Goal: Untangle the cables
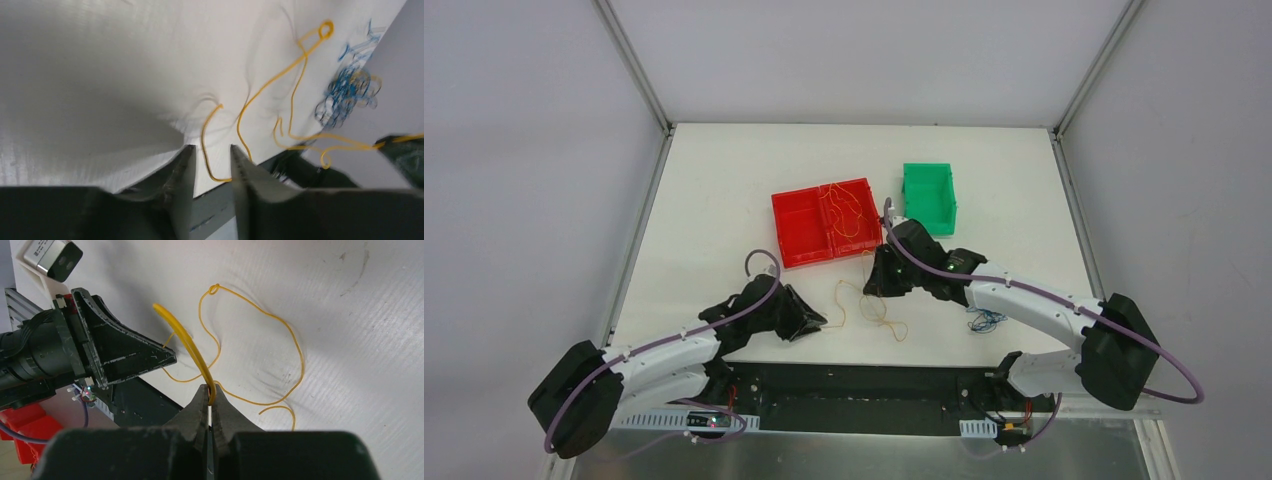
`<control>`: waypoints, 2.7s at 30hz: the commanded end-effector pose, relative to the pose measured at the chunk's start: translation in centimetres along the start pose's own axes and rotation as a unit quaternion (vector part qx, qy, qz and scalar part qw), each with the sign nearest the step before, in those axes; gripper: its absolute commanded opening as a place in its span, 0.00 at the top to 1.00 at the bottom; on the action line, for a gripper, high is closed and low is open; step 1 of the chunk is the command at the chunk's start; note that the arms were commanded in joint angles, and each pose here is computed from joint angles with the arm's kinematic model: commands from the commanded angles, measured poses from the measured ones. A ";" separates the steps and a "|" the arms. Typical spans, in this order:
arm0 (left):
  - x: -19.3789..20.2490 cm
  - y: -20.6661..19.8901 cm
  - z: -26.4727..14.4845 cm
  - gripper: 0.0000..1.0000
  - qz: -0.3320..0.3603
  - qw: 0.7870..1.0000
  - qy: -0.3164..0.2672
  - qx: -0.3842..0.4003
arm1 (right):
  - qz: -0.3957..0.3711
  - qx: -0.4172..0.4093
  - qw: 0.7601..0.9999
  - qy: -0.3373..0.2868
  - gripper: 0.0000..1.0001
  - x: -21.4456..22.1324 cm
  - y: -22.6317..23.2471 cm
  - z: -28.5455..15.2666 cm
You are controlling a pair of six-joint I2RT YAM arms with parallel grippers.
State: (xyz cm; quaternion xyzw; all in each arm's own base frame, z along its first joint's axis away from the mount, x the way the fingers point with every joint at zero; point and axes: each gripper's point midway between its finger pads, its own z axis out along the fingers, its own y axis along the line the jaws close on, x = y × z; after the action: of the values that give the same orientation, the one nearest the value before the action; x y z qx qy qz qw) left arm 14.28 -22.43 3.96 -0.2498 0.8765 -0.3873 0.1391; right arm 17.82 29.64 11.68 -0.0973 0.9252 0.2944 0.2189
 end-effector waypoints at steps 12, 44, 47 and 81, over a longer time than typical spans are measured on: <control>-2.5 -3.2 0.2 1.00 0.145 0.988 -0.050 0.016 | 0.012 -0.107 0.989 0.105 1.00 2.4 5.2 3.3; -1.8 -3.8 0.1 1.00 0.118 0.993 -0.012 0.015 | -0.246 -0.001 0.969 0.017 0.52 6.2 3.0 7.8; -1.7 -4.0 0.0 1.00 0.117 0.993 -0.008 0.017 | -0.245 0.009 0.969 -0.012 0.80 5.3 3.1 7.8; -11.1 -6.5 -11.1 0.09 0.194 0.968 -0.158 -0.016 | 0.043 -0.299 0.944 -0.132 1.00 -18.2 11.2 -5.5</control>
State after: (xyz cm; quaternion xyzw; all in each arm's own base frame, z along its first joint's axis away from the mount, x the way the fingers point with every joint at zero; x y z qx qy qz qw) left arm 20.08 -14.35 14.51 -0.1581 0.8849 -0.3145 0.3051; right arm 26.93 35.11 26.20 -0.0818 0.8006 0.5121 0.3001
